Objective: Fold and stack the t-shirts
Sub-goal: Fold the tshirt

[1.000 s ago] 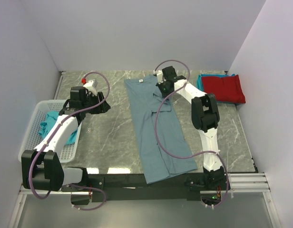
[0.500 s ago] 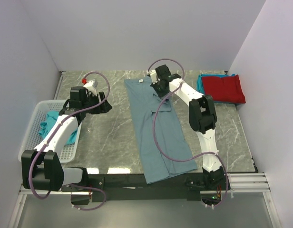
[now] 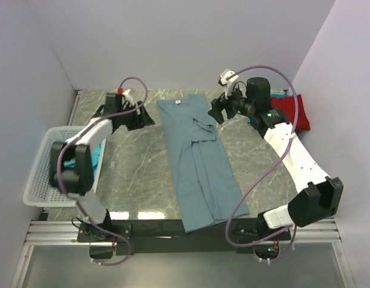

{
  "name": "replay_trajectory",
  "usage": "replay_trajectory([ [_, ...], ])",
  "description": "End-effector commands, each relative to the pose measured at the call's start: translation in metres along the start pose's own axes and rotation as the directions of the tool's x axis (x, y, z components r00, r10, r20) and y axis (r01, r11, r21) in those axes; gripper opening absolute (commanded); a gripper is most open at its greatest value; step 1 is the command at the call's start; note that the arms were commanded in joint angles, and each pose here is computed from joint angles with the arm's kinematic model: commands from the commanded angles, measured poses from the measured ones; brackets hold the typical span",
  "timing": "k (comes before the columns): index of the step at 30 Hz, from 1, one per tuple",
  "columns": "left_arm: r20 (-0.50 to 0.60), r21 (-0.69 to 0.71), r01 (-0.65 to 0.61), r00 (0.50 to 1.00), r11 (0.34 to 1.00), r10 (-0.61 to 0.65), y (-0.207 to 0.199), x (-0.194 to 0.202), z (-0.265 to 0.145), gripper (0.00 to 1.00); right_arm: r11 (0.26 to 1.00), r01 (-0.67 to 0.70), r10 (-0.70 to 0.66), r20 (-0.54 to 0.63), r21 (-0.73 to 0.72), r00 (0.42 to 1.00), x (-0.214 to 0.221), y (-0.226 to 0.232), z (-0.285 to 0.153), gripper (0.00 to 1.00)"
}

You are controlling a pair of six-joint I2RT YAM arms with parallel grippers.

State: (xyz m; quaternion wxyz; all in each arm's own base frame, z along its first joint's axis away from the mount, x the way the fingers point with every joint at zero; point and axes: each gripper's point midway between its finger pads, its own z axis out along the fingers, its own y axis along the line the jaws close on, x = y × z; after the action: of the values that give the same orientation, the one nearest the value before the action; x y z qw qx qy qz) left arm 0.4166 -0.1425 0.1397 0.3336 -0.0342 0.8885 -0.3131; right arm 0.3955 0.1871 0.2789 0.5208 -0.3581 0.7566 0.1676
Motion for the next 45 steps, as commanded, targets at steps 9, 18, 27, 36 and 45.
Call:
replay_trajectory([
  [9,-0.006,-0.145,0.085,0.996,0.986,-0.087,0.041,-0.058,0.138,0.61,0.944,-0.123,0.134,0.016,-0.306,0.991,0.050,0.041,-0.032,0.82],
  [18,-0.028,-0.164,0.147,0.988,0.975,-0.153,0.061,-0.070,0.195,0.50,0.931,-0.182,0.184,-0.023,-0.316,0.983,0.060,0.029,-0.035,0.80],
  [27,0.051,-0.134,0.302,0.953,0.944,-0.298,0.086,-0.089,0.220,0.07,0.930,-0.202,0.207,-0.017,-0.309,0.978,0.058,0.021,-0.041,0.79],
  [36,0.291,0.083,0.448,0.844,0.890,-0.451,0.101,-0.191,0.203,0.09,0.932,-0.229,0.222,-0.060,-0.279,0.973,0.070,0.012,-0.036,0.78],
  [45,0.312,0.001,0.188,0.933,0.982,-0.179,0.087,-0.211,0.117,0.54,0.942,-0.115,0.082,-0.117,-0.315,0.990,0.100,0.017,-0.036,0.78],
])
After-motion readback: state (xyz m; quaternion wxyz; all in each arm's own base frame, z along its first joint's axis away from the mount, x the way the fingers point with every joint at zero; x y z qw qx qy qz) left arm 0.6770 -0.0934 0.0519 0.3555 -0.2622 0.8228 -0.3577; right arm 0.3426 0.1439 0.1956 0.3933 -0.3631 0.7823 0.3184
